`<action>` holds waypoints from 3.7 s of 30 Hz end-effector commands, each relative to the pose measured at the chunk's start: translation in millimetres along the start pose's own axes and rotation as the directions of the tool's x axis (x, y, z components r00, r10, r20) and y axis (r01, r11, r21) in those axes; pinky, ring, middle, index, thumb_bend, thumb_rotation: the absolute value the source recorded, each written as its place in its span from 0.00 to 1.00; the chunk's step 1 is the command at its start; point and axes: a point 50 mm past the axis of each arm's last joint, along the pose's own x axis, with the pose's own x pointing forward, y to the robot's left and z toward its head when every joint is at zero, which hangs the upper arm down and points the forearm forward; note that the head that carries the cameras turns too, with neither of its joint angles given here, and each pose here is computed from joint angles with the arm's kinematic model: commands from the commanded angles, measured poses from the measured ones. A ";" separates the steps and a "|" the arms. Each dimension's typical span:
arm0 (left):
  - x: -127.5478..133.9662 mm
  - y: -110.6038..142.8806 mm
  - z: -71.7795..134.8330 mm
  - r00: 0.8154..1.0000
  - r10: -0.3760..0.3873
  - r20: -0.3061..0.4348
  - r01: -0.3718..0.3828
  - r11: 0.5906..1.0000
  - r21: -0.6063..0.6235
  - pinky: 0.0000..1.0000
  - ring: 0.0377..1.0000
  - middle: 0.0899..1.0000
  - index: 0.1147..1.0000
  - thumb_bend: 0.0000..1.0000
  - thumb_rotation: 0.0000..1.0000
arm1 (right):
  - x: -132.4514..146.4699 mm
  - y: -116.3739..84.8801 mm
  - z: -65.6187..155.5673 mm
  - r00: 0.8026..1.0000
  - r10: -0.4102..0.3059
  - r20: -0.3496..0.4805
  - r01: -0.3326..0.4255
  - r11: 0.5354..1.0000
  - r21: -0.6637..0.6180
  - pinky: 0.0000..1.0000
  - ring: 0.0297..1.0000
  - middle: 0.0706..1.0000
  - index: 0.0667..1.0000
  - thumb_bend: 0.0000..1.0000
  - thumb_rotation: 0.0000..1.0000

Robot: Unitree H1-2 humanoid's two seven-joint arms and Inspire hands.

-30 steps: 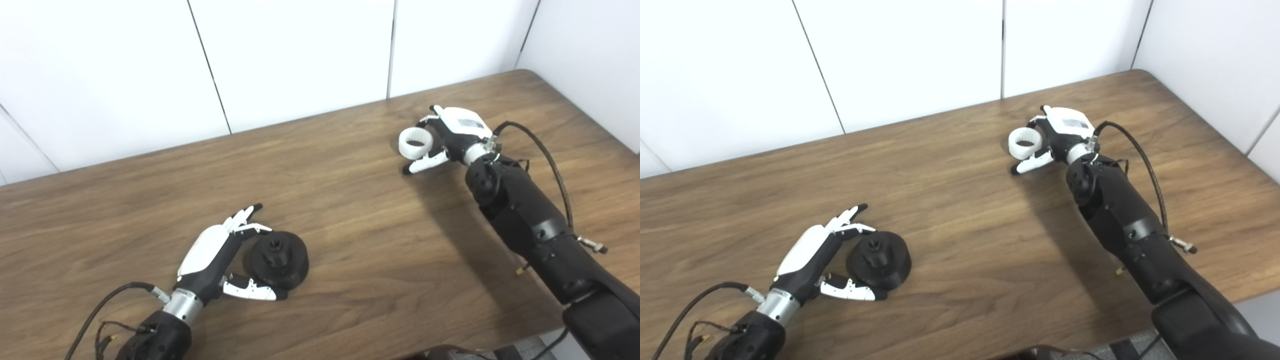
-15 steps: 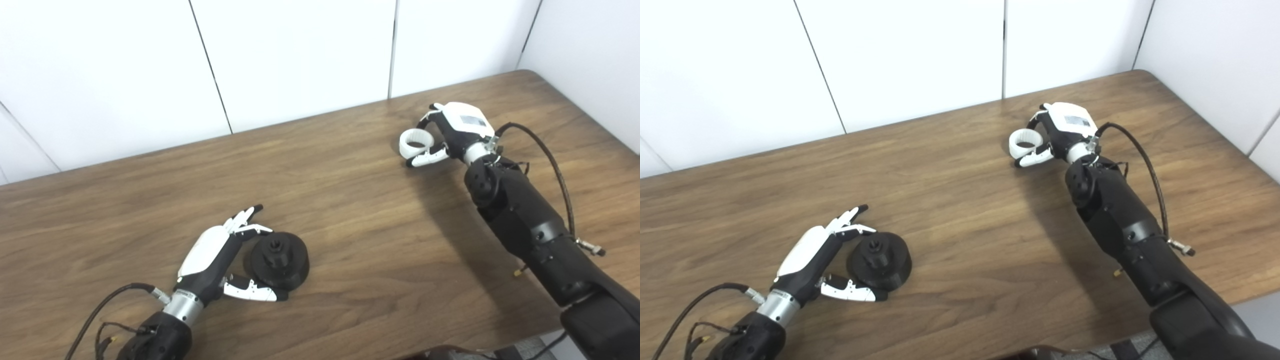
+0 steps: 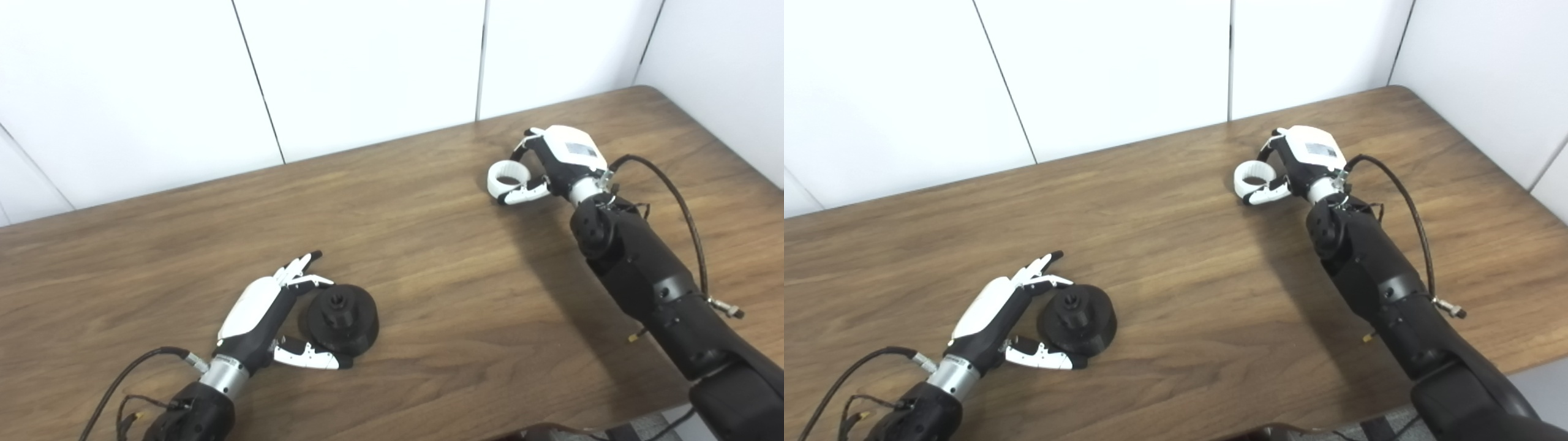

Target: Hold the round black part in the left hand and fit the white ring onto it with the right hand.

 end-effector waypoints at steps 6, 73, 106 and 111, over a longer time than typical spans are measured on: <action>2.5 14.1 5.4 0.999 0.032 0.021 -0.033 0.999 0.030 1.00 1.00 1.00 0.59 0.99 0.37 | 9.1 -22.6 5.7 0.994 -0.099 0.050 0.098 0.995 0.011 0.88 0.88 0.89 0.59 0.73 0.29; 27.3 6.1 29.3 0.998 0.059 0.015 -0.060 0.998 0.032 1.00 1.00 1.00 0.59 1.00 0.41 | -70.1 -77.5 66.6 0.875 -0.311 0.371 0.217 0.937 0.274 0.78 0.85 0.87 0.58 0.76 0.28; 32.2 12.2 31.5 0.997 0.070 0.026 -0.071 0.997 0.037 1.00 1.00 1.00 0.59 1.00 0.40 | -153.8 -33.1 145.5 0.774 -0.147 0.616 -0.087 0.939 0.334 0.90 0.87 0.88 0.60 0.75 0.33; 31.8 12.8 32.9 0.997 0.067 0.025 -0.068 0.997 0.039 1.00 1.00 1.00 0.59 1.00 0.40 | -156.1 -25.4 153.3 0.776 -0.119 0.619 -0.126 0.933 0.338 0.89 0.88 0.88 0.60 0.76 0.34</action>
